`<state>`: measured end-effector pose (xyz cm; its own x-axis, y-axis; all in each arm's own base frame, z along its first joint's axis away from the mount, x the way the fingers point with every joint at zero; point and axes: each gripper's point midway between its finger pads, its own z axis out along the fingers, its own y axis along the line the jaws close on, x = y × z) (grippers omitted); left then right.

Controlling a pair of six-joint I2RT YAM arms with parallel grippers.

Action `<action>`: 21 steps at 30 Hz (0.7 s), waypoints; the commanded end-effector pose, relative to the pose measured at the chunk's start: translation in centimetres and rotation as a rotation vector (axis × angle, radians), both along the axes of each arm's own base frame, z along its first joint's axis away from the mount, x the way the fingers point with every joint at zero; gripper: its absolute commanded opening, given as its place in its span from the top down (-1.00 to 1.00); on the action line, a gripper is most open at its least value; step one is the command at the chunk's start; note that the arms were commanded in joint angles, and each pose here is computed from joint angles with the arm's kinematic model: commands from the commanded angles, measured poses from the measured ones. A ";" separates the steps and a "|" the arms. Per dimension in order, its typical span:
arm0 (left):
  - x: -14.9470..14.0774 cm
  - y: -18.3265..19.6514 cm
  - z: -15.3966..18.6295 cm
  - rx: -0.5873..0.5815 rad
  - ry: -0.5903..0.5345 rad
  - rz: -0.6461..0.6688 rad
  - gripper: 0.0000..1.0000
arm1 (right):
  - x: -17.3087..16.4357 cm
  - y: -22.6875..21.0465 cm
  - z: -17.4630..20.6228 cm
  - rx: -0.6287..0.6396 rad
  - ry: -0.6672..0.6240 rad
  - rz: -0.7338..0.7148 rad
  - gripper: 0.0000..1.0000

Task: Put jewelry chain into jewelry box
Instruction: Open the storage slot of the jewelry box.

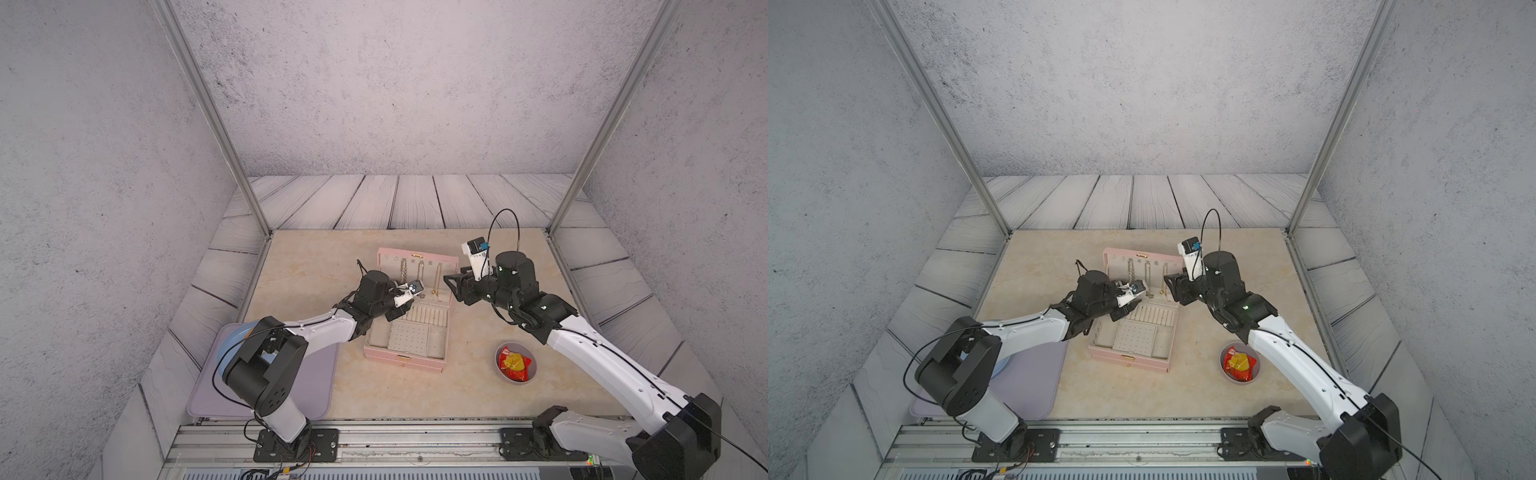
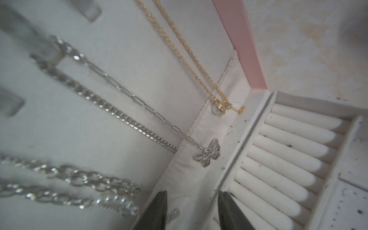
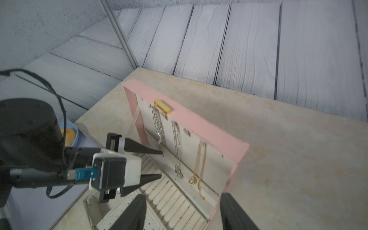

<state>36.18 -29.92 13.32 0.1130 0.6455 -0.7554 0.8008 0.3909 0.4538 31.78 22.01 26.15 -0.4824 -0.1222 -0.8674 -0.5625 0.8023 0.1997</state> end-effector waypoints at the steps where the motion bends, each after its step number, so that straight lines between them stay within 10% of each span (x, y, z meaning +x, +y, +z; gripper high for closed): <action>1: 1.8 -0.7 2.1 0.003 -0.119 -0.021 0.06 | -0.9 0.0 0.6 0.061 0.022 -0.003 -0.26; 14: 2.3 -1.2 -3.3 0.186 -0.031 -0.052 0.07 | -1.9 -0.1 -0.5 0.054 0.053 0.022 -0.26; 21: 1.9 -1.3 -3.7 0.215 -0.022 -0.004 0.55 | -1.6 0.0 -1.4 0.093 0.103 -0.017 -0.18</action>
